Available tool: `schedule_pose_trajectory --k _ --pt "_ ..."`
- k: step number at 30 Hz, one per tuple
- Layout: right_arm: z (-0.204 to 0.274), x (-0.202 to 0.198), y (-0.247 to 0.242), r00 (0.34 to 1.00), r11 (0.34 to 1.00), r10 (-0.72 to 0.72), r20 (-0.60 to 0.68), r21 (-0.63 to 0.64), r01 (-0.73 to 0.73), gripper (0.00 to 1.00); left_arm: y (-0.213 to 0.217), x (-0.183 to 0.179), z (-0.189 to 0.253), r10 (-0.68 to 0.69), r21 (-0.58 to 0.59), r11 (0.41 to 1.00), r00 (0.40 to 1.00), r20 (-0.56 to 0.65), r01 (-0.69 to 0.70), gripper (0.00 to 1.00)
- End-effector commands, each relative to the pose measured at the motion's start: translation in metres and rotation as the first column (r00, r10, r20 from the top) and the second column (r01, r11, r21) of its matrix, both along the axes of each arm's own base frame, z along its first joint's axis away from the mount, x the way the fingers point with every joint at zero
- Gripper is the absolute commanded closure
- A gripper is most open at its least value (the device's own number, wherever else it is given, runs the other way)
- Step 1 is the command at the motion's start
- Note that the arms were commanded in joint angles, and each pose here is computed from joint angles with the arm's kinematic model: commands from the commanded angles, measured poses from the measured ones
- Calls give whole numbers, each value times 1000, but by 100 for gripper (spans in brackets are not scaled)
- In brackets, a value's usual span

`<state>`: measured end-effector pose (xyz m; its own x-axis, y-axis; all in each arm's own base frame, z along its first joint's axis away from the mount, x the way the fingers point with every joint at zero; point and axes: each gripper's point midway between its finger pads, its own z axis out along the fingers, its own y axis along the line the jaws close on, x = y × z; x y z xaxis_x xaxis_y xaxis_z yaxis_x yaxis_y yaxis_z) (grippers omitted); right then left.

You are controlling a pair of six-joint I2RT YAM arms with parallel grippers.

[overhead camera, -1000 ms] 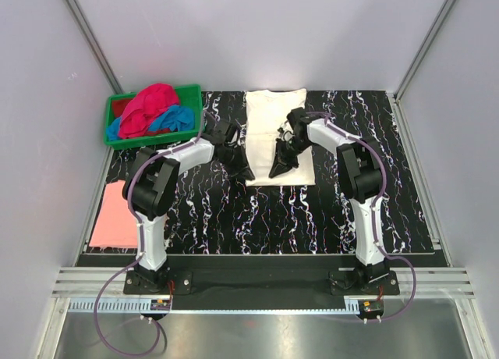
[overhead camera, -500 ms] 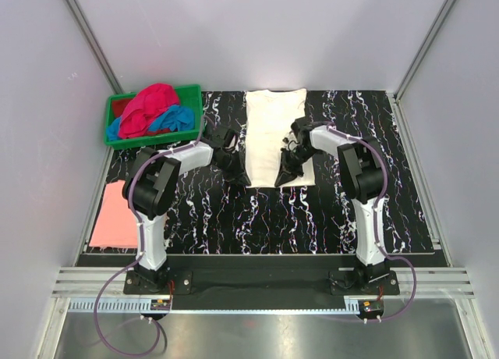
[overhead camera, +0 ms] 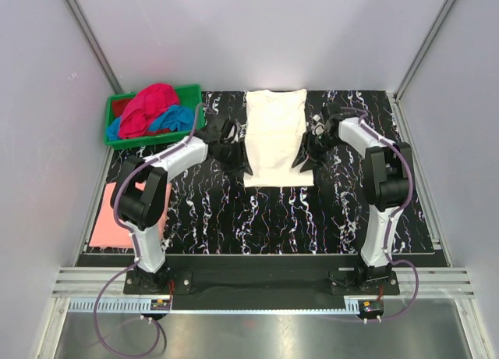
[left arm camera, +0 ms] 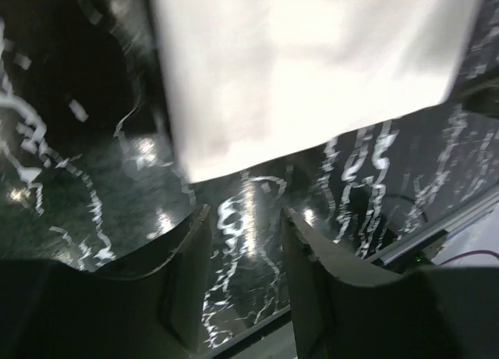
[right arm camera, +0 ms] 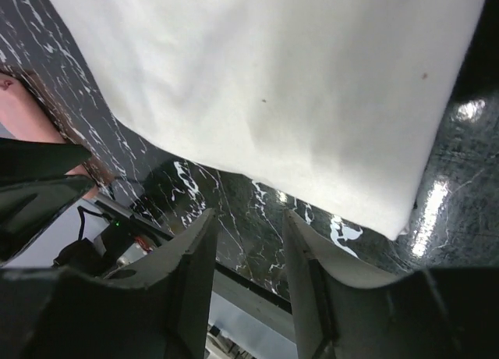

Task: Fold and stack the t-shirts
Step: Fold the tshirt

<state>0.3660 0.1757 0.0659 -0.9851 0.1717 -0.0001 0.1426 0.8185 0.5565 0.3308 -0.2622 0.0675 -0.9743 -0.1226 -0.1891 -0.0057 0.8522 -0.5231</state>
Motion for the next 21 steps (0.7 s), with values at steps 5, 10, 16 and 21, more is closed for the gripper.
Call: schedule_pose_trajectory --k 5,10,16,21 --pt "-4 44 10 997 999 -43 57 -21 44 54 -44 58 27 -43 -104 993 993 108 54 65" --pt "-26 47 5 997 997 -59 43 -56 62 57 -47 60 -19 -28 -87 996 999 16 29 69" --pt "-52 -4 -1 999 996 -39 -24 -86 36 57 -19 7 -58 -23 -26 999 996 -86 21 69" --pt "-50 -60 8 998 997 -21 -65 -75 16 57 -2 -62 -65 -67 -14 998 989 -134 66 69"
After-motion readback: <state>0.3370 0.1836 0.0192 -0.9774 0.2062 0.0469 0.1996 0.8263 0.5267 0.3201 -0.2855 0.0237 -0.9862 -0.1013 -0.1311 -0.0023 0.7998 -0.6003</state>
